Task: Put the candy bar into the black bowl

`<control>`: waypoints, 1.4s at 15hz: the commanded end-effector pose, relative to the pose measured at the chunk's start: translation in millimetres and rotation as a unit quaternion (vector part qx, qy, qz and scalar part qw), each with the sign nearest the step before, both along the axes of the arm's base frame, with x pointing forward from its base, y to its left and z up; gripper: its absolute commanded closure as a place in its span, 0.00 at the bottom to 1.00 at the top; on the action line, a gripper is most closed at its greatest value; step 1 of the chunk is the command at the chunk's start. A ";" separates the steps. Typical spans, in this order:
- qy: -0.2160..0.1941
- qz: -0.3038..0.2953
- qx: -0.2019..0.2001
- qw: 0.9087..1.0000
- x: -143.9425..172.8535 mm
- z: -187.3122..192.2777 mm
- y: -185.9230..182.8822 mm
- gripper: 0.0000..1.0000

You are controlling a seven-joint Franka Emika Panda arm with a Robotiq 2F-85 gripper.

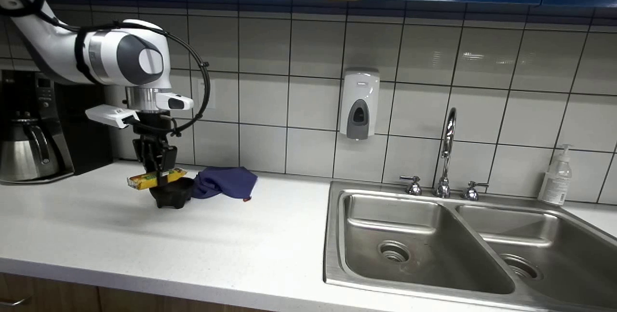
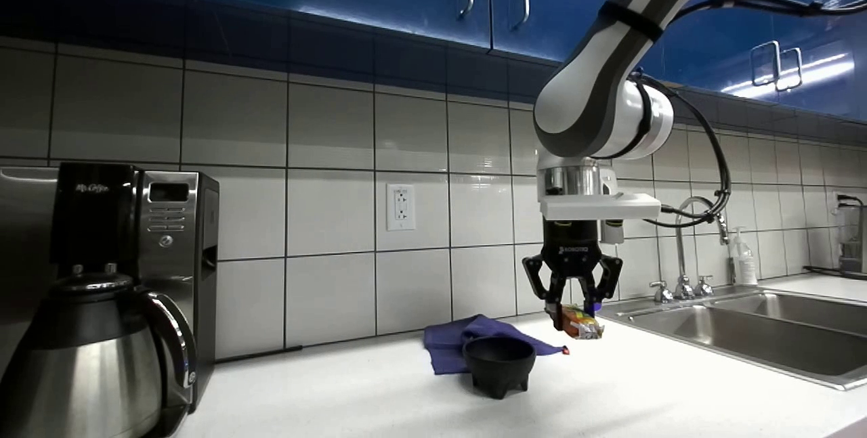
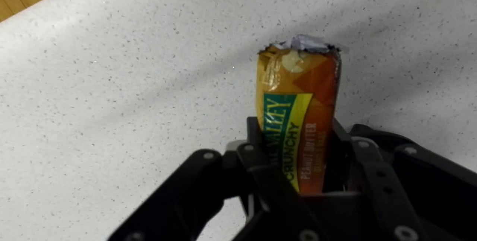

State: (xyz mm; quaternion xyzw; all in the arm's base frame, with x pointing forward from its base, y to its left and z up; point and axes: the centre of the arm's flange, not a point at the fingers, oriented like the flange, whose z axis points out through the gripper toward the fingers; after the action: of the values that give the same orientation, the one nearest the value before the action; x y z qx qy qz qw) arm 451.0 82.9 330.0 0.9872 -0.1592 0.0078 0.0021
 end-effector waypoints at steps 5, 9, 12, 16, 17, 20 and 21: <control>0.034 0.040 0.002 0.999 50.2 -16.2 15.5 0.82; 0.040 0.052 0.001 0.998 64.0 -24.7 25.1 0.82; 0.042 0.060 0.002 0.997 72.7 -29.6 31.4 0.82; 0.045 0.066 0.003 0.997 82.4 -35.1 36.5 0.82; 0.045 0.066 0.004 0.997 85.1 -36.0 37.5 0.82; 0.043 0.068 0.005 0.997 92.5 -39.7 39.1 0.82; 0.043 0.068 0.007 0.997 94.4 -40.9 39.3 0.82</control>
State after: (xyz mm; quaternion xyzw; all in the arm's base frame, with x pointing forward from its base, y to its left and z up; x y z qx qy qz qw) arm 529.9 120.2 287.3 0.9941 -0.1045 -0.0297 -0.0015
